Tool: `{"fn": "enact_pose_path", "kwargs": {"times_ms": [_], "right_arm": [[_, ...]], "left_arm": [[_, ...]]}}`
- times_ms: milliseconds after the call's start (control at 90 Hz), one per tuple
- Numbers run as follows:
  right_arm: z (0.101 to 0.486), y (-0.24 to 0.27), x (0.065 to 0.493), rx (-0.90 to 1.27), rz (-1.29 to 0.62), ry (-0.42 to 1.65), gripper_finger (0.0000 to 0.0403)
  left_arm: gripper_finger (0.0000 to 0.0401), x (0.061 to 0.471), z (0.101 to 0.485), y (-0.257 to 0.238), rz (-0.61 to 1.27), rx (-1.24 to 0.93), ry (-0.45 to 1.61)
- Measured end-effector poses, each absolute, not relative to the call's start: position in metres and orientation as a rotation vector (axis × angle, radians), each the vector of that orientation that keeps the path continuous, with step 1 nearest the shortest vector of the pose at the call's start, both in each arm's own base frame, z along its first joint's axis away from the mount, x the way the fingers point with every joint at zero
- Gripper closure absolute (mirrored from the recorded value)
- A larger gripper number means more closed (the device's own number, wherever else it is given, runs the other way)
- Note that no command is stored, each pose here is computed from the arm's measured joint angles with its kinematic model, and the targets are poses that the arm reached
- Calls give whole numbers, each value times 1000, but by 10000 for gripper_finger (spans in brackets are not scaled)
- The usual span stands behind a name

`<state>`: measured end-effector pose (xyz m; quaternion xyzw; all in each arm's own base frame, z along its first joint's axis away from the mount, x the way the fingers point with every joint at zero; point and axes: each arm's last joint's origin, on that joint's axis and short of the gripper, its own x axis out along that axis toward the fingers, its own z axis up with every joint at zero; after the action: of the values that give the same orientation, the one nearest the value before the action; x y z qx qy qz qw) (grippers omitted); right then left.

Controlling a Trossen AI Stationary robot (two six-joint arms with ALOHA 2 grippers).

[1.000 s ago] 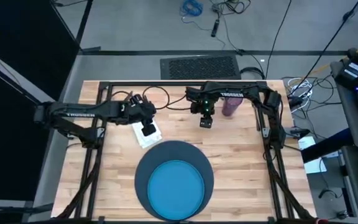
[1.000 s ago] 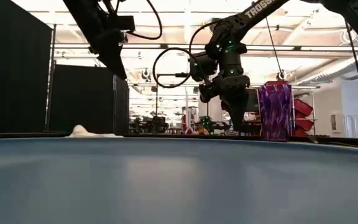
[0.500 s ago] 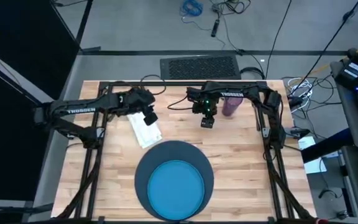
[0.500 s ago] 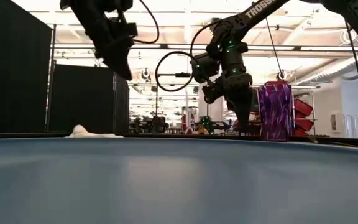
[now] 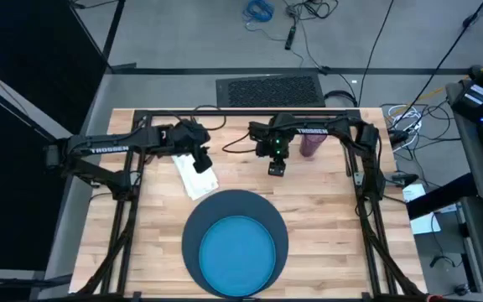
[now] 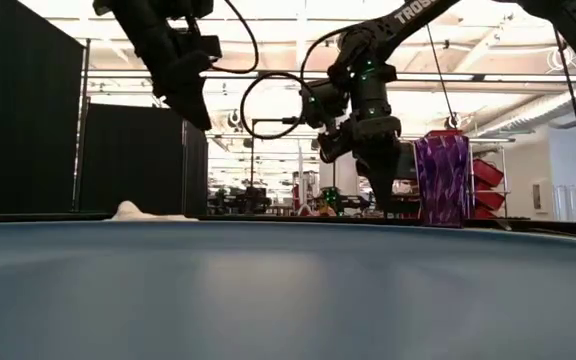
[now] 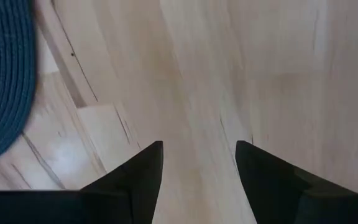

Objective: Set table place
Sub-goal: Put the white napkin to the left side of the blue table mat

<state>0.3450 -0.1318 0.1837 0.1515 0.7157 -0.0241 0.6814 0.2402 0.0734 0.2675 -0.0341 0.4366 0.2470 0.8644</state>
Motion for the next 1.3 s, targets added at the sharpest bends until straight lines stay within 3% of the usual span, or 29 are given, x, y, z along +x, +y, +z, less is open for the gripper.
{"fn": "enact_pose_path", "kwargs": {"times_ms": [778, 1022, 1300], "right_arm": [[184, -143, 339, 359, -72, 1612, 215], [184, -142, 340, 326, -36, 1611, 215], [184, -144, 340, 257, 31, 1594, 215]], "left_arm": [[287, 240, 268, 73, 460, 53, 948], [287, 236, 266, 75, 566, 32, 979], [287, 221, 220, 76, 589, -110, 1125]]}}
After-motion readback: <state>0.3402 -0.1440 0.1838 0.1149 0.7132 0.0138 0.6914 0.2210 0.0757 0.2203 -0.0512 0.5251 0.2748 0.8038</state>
